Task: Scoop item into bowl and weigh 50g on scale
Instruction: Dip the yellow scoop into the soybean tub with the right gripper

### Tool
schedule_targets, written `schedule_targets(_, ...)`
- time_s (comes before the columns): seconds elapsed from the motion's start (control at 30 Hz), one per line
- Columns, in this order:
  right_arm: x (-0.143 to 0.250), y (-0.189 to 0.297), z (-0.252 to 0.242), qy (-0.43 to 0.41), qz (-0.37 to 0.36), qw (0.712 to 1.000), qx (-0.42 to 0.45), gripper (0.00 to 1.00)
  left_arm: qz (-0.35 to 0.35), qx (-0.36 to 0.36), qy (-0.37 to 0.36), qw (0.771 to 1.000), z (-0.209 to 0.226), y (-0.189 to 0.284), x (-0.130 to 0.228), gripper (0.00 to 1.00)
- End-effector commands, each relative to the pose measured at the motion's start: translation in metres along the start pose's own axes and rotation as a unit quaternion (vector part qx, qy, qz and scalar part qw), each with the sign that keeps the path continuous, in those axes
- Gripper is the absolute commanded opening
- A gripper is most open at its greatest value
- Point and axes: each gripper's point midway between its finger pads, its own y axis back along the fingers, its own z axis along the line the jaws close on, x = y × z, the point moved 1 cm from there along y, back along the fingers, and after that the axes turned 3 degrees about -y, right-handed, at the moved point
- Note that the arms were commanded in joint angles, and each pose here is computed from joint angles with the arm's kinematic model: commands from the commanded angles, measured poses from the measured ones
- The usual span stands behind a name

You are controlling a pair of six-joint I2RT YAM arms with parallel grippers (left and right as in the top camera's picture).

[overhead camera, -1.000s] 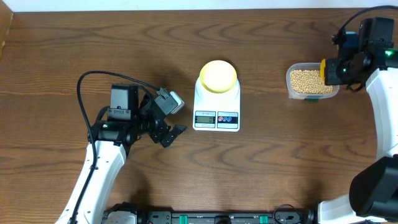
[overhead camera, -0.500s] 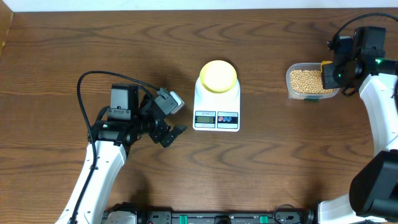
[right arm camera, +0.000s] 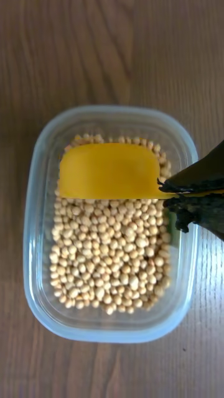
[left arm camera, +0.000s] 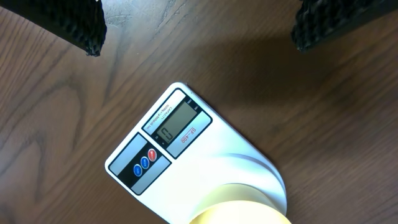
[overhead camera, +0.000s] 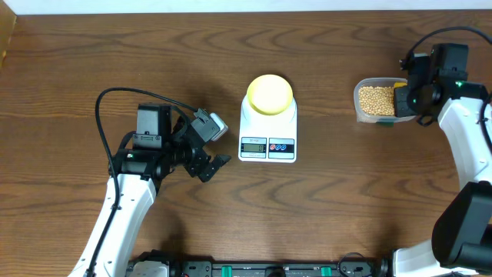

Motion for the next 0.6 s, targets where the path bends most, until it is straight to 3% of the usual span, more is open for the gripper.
schedule_targets(0.0,0.006,-0.002,0.009,-0.017,0.004,0.999,-0.05,0.01,0.007,-0.002,0.005,1.0,0.0,-0.001,0.005,0.98)
schedule_targets(0.57,0.023,-0.039,0.013,-0.11,0.027,0.976,-0.183,0.01,0.007,-0.002,0.005,1.0,0.0,-0.001,0.005,0.98)
